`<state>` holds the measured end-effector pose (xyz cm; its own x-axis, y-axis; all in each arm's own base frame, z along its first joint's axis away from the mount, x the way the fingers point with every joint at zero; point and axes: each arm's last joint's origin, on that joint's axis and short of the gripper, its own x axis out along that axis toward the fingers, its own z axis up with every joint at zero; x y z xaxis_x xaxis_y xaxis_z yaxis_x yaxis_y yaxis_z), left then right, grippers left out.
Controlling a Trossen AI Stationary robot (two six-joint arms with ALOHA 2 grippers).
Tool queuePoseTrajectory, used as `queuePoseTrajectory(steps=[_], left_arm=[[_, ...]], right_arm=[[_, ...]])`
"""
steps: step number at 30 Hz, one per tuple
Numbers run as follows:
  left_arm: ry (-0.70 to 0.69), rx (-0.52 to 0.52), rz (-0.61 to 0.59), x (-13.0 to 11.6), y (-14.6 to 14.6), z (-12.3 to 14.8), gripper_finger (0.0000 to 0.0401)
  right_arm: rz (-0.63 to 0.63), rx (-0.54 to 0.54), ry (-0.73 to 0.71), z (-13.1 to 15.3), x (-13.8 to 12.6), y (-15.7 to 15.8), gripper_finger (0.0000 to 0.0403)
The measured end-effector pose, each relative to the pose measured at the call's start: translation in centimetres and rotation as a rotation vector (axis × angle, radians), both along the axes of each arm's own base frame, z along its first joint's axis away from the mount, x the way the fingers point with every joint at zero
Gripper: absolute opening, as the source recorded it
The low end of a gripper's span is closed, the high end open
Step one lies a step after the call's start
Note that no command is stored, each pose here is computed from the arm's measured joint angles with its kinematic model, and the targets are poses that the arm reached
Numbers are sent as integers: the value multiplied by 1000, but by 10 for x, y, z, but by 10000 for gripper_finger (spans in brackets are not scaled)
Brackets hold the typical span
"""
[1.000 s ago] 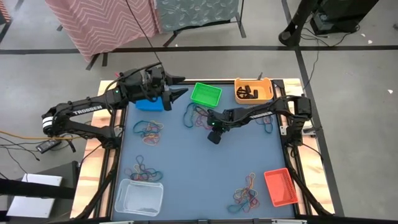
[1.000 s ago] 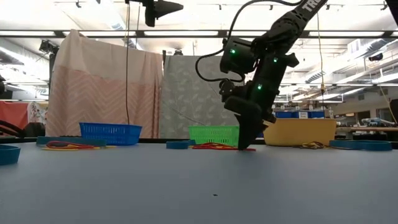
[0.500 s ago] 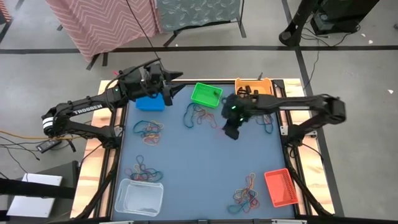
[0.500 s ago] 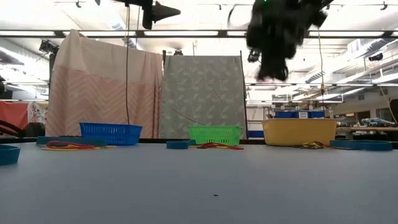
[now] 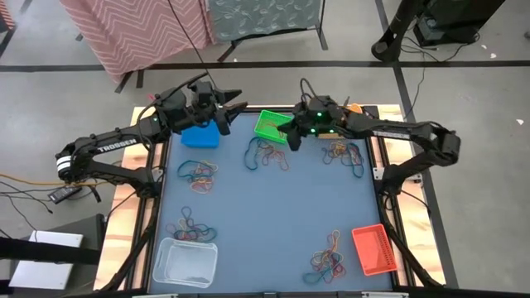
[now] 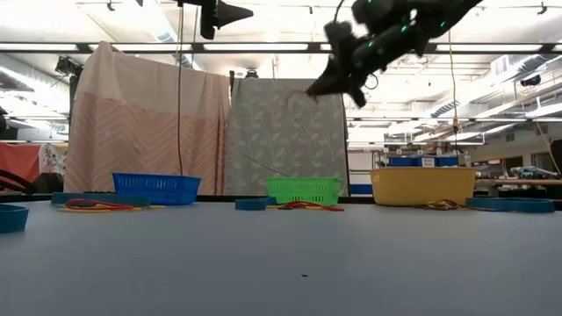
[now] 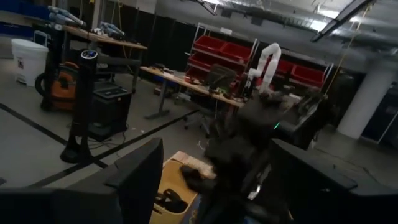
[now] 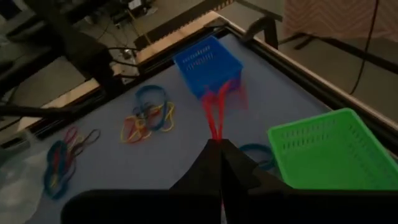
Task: Sort rubber bands into baskets
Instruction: Put the red rubber band into the green bin
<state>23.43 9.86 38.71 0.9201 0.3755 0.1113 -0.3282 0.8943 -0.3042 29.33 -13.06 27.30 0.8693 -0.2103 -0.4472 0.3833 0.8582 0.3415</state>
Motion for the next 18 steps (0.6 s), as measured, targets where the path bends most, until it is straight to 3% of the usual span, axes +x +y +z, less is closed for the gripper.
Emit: queuePoseTrajectory(steps=[9,18], left_arm=[[-15,-33,-4,0,0,0,293],[-22,-56,-7,0,0,0,293]], right_arm=[[-204,44,117,-55,16,-38,2],[-238,145,166,-84,22,-46,3]])
